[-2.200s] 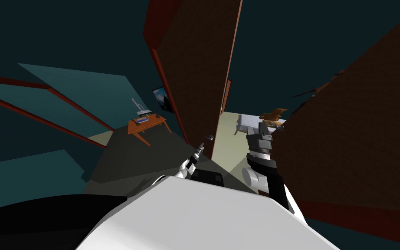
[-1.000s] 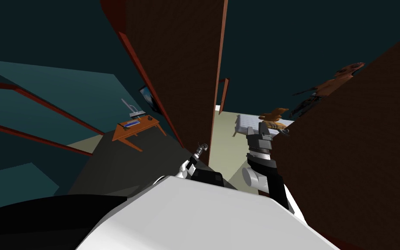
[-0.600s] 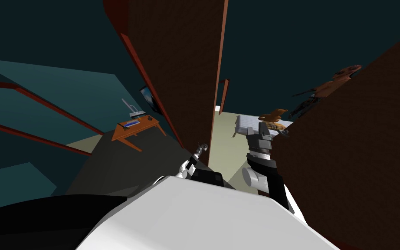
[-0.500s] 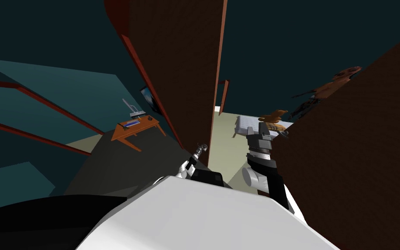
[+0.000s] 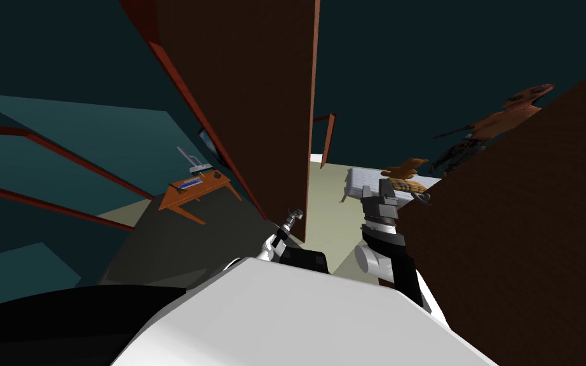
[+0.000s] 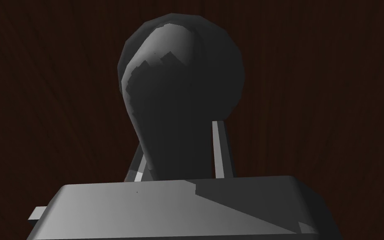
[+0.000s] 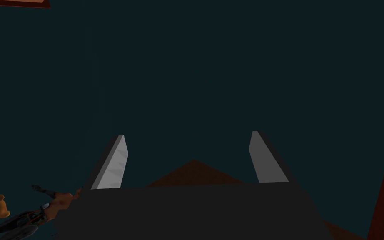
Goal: Push the door open
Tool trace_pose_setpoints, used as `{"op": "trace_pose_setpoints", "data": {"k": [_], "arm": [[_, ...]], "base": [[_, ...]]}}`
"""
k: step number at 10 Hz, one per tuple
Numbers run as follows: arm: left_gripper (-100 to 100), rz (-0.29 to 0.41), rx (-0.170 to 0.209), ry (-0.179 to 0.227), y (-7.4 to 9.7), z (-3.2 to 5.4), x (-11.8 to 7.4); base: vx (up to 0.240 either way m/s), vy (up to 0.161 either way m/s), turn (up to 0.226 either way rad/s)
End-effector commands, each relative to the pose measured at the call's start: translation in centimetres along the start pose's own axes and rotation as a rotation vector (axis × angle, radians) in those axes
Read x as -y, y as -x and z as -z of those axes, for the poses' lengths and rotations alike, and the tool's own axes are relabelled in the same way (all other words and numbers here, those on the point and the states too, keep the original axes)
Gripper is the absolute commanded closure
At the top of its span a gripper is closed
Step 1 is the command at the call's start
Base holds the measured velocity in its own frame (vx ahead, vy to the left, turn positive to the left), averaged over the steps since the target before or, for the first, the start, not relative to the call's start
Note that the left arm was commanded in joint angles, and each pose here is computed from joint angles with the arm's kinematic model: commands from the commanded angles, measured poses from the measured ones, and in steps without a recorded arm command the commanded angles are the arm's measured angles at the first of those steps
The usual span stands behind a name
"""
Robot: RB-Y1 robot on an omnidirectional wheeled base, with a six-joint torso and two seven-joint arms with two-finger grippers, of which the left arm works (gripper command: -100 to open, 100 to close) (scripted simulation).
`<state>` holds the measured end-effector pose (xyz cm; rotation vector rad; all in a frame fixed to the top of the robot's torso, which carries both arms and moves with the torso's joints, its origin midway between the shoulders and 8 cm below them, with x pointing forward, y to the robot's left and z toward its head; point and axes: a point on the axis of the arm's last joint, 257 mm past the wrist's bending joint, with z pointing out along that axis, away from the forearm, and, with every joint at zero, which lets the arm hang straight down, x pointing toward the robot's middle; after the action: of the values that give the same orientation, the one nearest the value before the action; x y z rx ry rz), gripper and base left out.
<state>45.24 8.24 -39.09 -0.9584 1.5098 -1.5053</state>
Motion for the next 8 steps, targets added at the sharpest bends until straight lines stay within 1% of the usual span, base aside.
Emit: {"op": "trace_pose_setpoints", "data": {"k": [1, 2, 3, 4, 6, 7, 8], "arm": [[100, -0.012, 0.038, 0.001, 2.1, 0.17, 0.0], [100, -0.013, 0.048, 0.001, 2.6, 0.21, 0.0], [100, -0.016, 0.069, 0.003, 3.5, 0.29, -0.1], [100, -0.016, 0.069, 0.003, 3.5, 0.29, -0.1], [100, -0.020, 0.114, 0.005, 5.3, 0.48, -0.1], [100, -0.021, 0.126, 0.006, 5.8, 0.53, -0.1], [100, -0.021, 0.149, 0.007, 6.6, 0.64, -0.1]], "base": [[0.086, -0.057, 0.035], [0.140, -0.107, 0.100], [0.132, -0.154, 0.070], [0.100, -0.120, 0.022], [0.140, -0.125, 0.045], [0.152, -0.134, 0.077], [0.162, -0.154, 0.057]]}}
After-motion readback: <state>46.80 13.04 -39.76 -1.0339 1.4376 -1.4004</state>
